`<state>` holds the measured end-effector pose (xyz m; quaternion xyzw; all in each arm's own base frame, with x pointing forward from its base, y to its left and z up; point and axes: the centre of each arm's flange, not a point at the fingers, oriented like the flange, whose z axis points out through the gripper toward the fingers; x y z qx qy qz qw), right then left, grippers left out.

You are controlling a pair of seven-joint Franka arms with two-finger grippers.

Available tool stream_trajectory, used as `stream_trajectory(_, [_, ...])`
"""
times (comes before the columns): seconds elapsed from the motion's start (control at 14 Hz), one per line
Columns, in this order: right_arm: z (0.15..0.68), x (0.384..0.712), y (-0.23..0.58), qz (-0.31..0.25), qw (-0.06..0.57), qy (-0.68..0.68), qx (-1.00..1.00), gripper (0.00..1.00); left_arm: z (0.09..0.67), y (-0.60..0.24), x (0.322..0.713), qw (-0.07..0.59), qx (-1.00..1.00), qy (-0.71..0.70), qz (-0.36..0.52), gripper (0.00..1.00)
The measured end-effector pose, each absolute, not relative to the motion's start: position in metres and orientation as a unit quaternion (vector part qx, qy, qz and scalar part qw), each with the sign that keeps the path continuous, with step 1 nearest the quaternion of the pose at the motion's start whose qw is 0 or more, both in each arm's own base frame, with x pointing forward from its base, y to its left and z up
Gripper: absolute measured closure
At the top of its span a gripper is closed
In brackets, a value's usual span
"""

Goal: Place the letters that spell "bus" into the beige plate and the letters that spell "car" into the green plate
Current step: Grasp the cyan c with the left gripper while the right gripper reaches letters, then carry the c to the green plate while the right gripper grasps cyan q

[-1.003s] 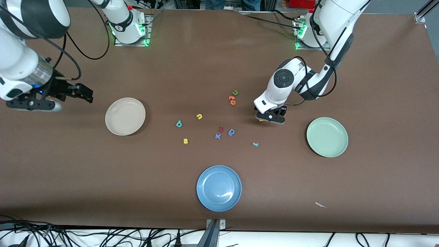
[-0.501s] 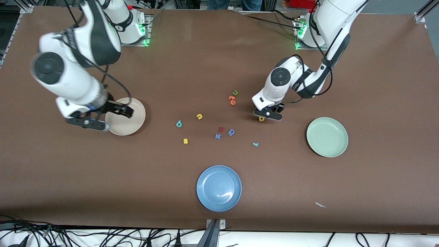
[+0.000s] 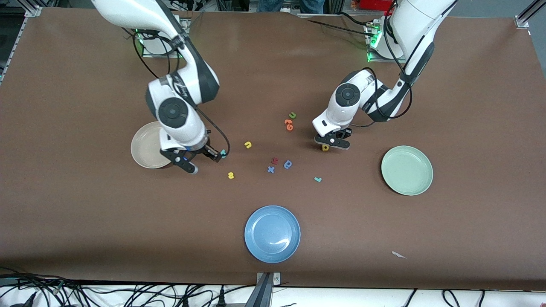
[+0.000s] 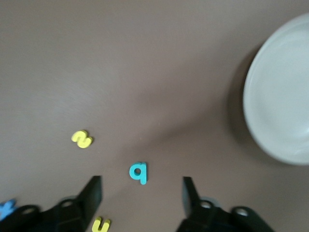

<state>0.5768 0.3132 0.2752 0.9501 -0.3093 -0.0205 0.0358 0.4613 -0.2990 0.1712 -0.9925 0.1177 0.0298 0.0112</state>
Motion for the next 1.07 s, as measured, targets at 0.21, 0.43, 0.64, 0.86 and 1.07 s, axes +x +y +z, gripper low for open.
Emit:
stream_trajectory(0.21, [0.234, 0.567, 0.329, -0.027, 0.05, -0.362, 0.931, 0.41, 0.172, -0.3, 0.461, 0.011, -0.993, 0.118, 0.03, 0.64])
stream_trajectory(0.43, [0.209, 0.56, 0.344, -0.021, 0.046, -0.383, 0.922, 0.41, 0.172, -0.301, 0.46, 0.01, -0.993, 0.118, 0.03, 0.68])
stream_trajectory(0.64, [0.197, 0.557, 0.347, -0.02, 0.047, -0.387, 0.921, 0.42, 0.172, -0.302, 0.46, 0.01, -0.993, 0.118, 0.03, 0.71])
stream_trajectory(0.86, [0.19, 0.557, 0.343, -0.017, 0.047, -0.403, 0.914, 0.42, 0.172, -0.302, 0.46, 0.01, -0.992, 0.118, 0.029, 0.74])
stream_trajectory(1.07, [0.18, 0.558, 0.343, -0.009, 0.036, -0.424, 0.905, 0.43, 0.172, -0.301, 0.461, 0.01, -0.993, 0.117, 0.03, 0.75])
